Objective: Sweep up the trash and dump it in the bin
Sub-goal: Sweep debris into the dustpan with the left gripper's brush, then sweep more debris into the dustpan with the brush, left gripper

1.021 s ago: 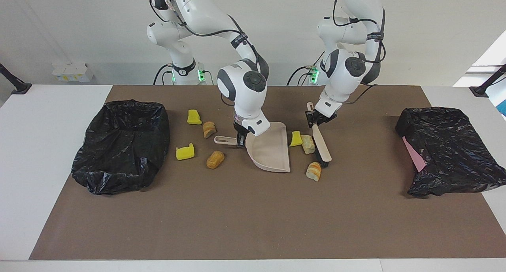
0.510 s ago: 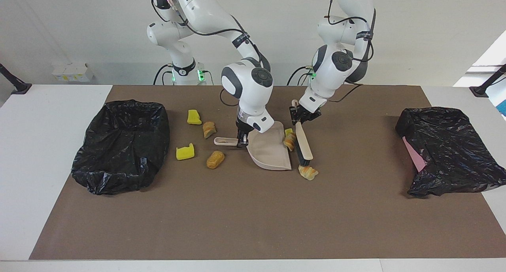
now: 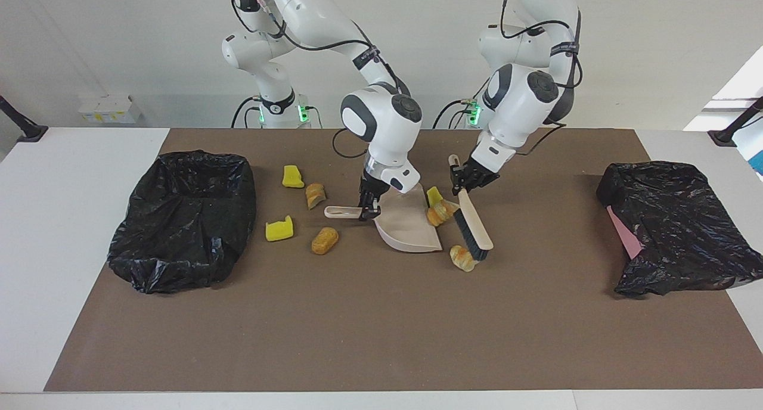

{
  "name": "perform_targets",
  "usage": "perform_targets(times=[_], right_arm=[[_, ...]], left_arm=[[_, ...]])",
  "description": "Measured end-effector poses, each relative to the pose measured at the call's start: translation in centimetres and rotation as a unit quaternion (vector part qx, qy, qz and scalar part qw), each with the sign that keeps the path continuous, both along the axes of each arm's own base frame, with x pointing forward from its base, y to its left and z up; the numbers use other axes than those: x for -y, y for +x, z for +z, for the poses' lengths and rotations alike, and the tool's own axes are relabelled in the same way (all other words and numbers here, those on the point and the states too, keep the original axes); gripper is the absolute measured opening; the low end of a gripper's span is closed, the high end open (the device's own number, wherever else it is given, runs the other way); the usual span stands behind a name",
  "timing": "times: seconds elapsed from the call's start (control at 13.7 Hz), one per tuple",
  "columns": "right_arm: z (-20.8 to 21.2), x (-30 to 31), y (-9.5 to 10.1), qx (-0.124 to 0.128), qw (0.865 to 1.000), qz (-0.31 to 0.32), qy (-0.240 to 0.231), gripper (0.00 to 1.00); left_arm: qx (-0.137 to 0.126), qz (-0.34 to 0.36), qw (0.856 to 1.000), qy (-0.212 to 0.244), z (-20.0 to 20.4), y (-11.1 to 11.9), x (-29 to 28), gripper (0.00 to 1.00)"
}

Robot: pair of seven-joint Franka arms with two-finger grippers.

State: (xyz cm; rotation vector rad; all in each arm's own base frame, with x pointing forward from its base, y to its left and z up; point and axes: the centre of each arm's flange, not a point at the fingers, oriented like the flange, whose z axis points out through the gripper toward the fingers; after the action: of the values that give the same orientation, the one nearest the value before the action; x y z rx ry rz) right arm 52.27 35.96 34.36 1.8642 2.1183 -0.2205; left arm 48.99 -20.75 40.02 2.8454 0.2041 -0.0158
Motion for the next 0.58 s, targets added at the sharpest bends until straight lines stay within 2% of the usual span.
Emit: perform_targets(times=[0.29,0.58], right_arm=[[0.6,-0.9,-1.7,0.013,0.999,-0.010,-0.038,0.33],[0.1,-0.3,-2.0,0.011,0.999,-0.025,-0.044,0.33]], left_arm=[[-0.031,-0.002,0.998,0.051,-1.1,1.0,-4.8,0.26],[-0.063,-0.037,0.995,0.067,-4.1,0.4,-4.2,0.26]])
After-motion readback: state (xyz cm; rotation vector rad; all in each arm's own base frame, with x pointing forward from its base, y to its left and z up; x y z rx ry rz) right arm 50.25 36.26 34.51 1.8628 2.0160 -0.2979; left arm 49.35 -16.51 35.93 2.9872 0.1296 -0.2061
